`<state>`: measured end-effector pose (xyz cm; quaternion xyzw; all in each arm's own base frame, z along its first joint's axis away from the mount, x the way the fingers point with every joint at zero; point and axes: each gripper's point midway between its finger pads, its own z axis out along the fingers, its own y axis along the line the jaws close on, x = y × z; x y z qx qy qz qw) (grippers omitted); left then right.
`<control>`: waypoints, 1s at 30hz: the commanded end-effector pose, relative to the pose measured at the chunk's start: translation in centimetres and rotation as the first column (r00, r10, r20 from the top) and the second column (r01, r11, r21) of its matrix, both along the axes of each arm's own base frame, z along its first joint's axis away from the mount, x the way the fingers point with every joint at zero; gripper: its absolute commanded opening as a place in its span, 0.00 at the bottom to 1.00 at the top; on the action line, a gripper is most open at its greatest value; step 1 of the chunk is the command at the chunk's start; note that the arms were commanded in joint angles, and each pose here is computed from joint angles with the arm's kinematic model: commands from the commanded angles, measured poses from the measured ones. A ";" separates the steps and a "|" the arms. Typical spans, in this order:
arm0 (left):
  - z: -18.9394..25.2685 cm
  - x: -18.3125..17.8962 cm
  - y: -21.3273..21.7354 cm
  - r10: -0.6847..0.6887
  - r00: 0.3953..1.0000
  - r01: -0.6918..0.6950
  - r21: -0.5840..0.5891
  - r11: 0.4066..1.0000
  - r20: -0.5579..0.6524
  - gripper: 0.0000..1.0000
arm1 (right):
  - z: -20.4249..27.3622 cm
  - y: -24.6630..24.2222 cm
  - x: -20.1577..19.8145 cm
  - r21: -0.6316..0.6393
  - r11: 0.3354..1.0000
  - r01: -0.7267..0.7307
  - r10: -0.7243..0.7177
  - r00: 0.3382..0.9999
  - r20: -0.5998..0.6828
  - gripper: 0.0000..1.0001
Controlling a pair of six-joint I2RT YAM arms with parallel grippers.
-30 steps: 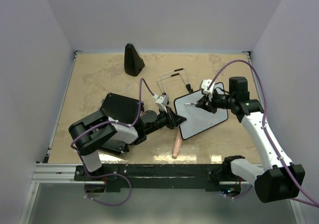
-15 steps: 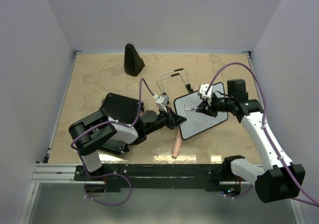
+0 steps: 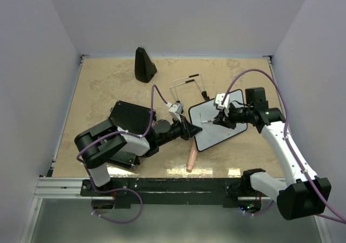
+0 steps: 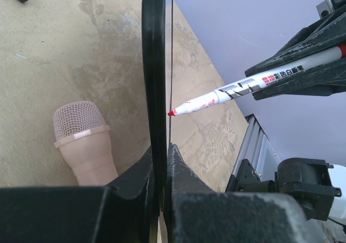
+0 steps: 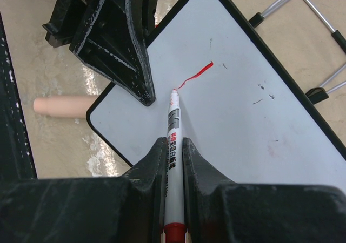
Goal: Write a sentence on the whiteboard
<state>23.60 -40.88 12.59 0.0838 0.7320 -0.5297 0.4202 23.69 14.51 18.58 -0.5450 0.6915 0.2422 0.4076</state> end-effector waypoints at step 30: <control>4.5 0.5 -0.3 0.007 0.994 0.007 -0.124 0.992 0.109 0.00 | 1.6 -0.1 2.9 0.040 0.990 0.137 -0.139 0.989 0.046 0.00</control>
